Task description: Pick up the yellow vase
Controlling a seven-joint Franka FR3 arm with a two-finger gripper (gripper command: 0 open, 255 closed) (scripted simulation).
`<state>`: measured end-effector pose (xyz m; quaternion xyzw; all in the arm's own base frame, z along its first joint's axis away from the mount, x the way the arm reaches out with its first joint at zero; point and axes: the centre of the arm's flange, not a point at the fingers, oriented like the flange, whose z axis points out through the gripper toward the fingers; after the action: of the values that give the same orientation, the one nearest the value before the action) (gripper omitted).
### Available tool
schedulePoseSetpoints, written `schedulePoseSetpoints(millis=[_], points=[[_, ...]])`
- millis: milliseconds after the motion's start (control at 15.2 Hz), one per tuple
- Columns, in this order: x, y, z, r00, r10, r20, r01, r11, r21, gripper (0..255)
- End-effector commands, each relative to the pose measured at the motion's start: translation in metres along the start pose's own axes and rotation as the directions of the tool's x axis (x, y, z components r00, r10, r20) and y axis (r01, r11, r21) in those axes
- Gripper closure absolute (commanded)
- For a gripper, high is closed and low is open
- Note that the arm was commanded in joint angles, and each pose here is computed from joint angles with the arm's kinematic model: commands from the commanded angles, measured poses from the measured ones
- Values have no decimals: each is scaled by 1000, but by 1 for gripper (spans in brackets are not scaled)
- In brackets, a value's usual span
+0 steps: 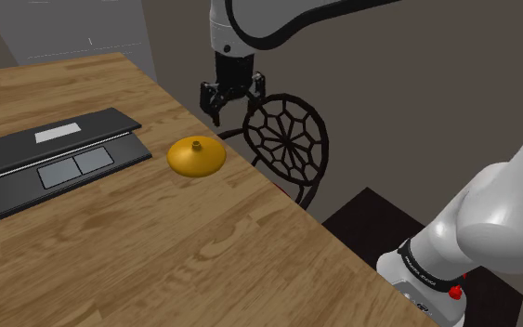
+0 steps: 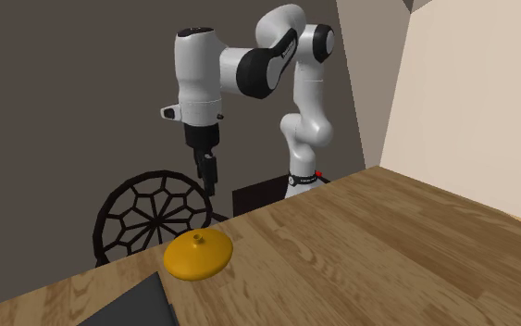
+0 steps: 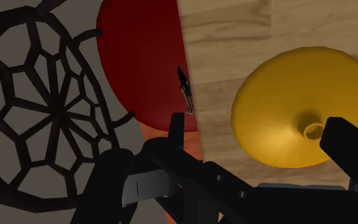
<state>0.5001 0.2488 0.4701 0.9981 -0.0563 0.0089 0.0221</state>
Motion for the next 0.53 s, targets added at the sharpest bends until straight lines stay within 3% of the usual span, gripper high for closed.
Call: schedulePoseSetpoints(millis=[0, 462], points=[[12, -24, 8, 1000, 7, -3, -7, 1000, 1, 0], [49, -88, 35, 1000, 23, -10, -23, 1000, 3, 0]])
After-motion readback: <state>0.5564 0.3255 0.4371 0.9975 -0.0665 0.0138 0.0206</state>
